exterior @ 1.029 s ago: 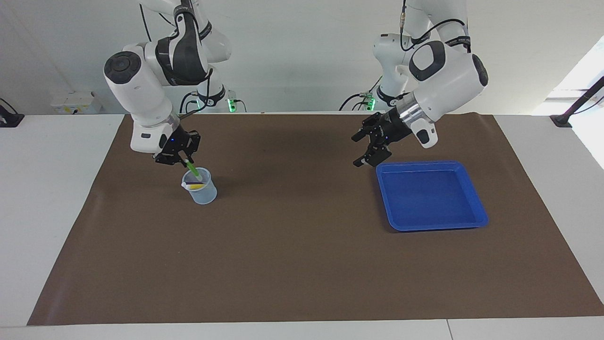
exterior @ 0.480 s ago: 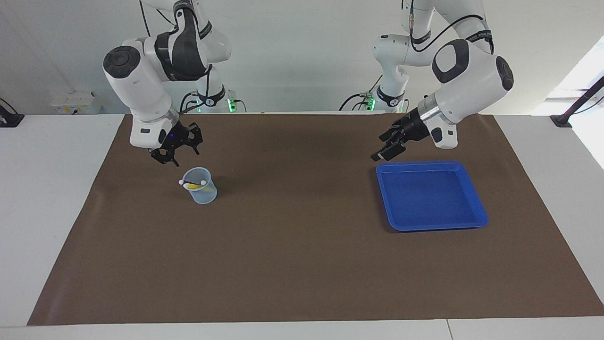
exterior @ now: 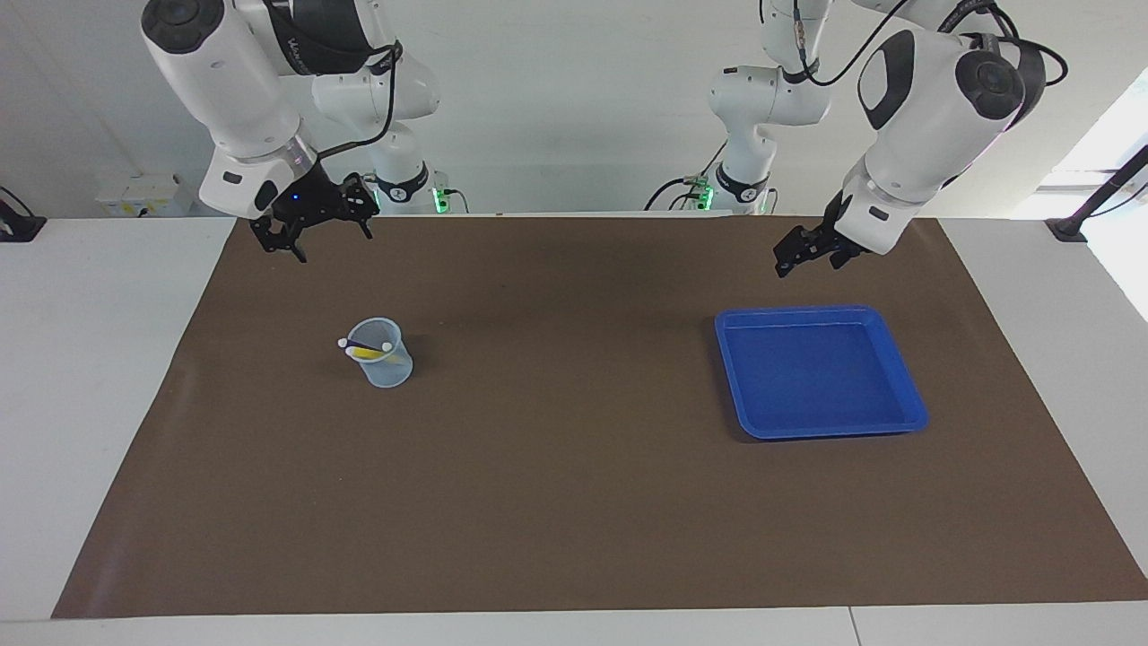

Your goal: Transfer and insert pens with both arms

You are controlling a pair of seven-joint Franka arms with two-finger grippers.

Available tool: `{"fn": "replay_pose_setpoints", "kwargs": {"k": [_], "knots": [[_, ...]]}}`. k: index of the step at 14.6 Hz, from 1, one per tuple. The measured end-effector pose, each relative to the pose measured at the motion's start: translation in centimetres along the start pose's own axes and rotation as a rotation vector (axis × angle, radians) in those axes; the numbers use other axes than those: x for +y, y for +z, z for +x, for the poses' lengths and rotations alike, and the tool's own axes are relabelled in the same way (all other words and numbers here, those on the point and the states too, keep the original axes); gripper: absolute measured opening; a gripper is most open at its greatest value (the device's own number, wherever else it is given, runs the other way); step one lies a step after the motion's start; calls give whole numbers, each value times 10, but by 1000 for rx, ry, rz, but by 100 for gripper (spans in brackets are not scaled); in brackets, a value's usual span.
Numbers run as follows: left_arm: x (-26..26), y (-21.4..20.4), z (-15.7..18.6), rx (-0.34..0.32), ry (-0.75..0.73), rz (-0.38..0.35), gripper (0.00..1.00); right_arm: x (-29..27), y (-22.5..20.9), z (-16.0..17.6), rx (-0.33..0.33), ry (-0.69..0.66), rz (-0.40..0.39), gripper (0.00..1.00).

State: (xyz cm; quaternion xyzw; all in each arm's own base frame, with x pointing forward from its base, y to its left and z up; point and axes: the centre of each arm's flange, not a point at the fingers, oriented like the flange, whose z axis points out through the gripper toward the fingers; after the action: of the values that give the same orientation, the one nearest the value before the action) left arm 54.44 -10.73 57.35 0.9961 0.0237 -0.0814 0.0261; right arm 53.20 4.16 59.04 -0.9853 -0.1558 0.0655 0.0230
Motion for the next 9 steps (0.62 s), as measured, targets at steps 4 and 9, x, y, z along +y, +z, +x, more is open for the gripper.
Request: {"fn": "replay_pose_setpoints", "kwargs": {"k": [4,9], "knots": [[-16,-41,-10,7,194,99,100,36,-19,-12,8,101,-53,100],[-19,-73,-33,41,279,103,100,52,-14,-11,-14,127,-51,100]]}}
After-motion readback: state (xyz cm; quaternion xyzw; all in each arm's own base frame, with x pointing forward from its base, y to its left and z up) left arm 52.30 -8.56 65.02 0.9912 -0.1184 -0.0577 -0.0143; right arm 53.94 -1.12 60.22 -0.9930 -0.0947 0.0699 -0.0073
